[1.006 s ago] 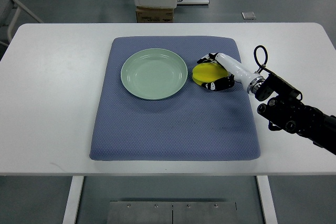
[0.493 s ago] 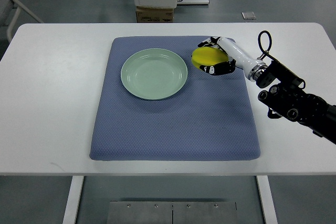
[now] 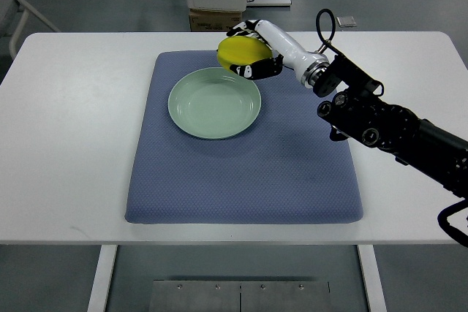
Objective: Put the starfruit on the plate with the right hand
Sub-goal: 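Lift the starfruit with the right hand and carry it over the plate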
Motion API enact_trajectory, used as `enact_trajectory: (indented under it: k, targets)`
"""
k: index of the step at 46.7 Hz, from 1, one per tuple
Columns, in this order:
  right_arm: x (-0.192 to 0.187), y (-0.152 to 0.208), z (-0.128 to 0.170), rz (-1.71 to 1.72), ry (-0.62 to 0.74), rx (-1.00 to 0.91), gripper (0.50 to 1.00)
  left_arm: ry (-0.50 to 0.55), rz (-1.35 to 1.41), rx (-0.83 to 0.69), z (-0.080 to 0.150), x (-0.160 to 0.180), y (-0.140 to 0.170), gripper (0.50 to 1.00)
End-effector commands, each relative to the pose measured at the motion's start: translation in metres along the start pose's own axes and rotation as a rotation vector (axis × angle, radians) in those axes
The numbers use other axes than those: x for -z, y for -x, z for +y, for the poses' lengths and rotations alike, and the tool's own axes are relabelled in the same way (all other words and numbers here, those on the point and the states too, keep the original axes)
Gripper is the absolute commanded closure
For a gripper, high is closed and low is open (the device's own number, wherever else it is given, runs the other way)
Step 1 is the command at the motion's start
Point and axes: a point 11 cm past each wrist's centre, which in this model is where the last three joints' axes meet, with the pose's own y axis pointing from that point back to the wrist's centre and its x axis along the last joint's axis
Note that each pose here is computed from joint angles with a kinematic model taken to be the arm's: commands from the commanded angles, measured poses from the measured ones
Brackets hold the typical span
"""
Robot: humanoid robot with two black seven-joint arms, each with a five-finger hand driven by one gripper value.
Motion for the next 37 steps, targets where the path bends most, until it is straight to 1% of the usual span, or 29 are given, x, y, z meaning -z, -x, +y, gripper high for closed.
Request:
enact_trajectory:
  k: [1,8,21,29,37]
  targets:
    - [0.0,0.0,0.0,0.002,0.004,0.0,1.0,0.0,0.0,-0.001,0.0,0.0,0.0,0.5]
    - [-0.001,0.001,0.0,0.0,0.01,0.002,1.0,0.0,0.0,0.001,0.0,0.0,0.0,0.5]
    - [-0.007,0.019,0.005,0.011,0.014,0.048,1.0,0.0,0.001,0.0,0.0,0.0,0.0,0.5]
    - [0.008,0.039,0.008,-0.018,-0.03,0.097,1.0,0.0,0.0,-0.001,0.0,0.0,0.0,0.5]
    - [0.008,0.066,0.016,-0.005,-0.029,0.169,1.0,0.0,0.001,-0.001,0.0,0.0,0.0,0.5]
